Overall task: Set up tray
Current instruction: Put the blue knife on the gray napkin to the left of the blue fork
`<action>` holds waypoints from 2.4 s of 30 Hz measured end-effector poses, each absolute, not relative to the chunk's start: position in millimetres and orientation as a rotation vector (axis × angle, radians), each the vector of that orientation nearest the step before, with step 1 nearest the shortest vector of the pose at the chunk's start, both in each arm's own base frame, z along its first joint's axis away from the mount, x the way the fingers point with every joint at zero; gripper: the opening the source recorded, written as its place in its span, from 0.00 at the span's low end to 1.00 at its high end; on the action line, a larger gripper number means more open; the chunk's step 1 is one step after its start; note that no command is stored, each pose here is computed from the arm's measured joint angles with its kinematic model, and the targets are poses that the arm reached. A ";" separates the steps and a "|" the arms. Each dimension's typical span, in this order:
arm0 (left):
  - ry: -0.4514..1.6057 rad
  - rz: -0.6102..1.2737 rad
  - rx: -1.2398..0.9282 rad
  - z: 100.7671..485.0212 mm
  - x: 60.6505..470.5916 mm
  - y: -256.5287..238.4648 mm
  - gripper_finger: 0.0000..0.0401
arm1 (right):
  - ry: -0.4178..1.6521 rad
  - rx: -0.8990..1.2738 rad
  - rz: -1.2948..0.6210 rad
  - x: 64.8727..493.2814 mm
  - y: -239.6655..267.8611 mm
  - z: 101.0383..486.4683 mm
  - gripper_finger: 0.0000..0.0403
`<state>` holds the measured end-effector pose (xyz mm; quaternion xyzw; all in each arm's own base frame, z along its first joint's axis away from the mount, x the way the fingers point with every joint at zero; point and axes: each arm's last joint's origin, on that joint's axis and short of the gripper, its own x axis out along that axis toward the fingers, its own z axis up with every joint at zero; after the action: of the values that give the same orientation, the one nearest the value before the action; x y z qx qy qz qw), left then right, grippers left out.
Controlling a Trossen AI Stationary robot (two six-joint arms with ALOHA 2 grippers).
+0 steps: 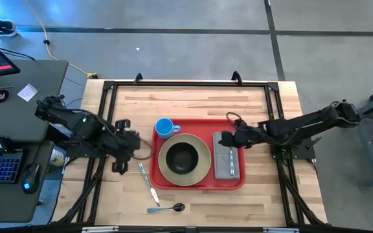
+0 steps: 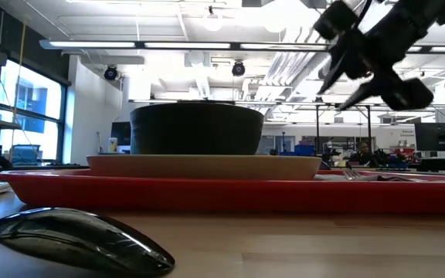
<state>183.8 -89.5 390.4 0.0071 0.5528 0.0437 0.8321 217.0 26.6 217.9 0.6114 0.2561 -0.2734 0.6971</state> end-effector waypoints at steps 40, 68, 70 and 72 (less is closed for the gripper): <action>1.232 -0.451 0.510 171.8 192.5 -98.2 0.57 | 0.426 1.404 -0.291 190.6 68.0 259.4 0.39; 1.399 -0.640 0.465 148.1 204.1 -109.2 0.20 | 0.385 1.425 -0.244 193.0 68.9 264.6 0.39; 1.405 -0.671 0.434 151.3 204.7 -110.8 0.19 | 0.386 1.423 -0.244 193.0 68.9 264.6 0.39; 1.442 -0.675 0.413 152.3 202.4 -110.1 0.19 | 0.386 1.418 -0.243 193.1 68.9 264.6 0.39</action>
<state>202.4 -110.1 152.3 0.1839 0.6424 -0.3006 0.6805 193.1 68.9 264.6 0.6452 0.1756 -0.1106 0.7353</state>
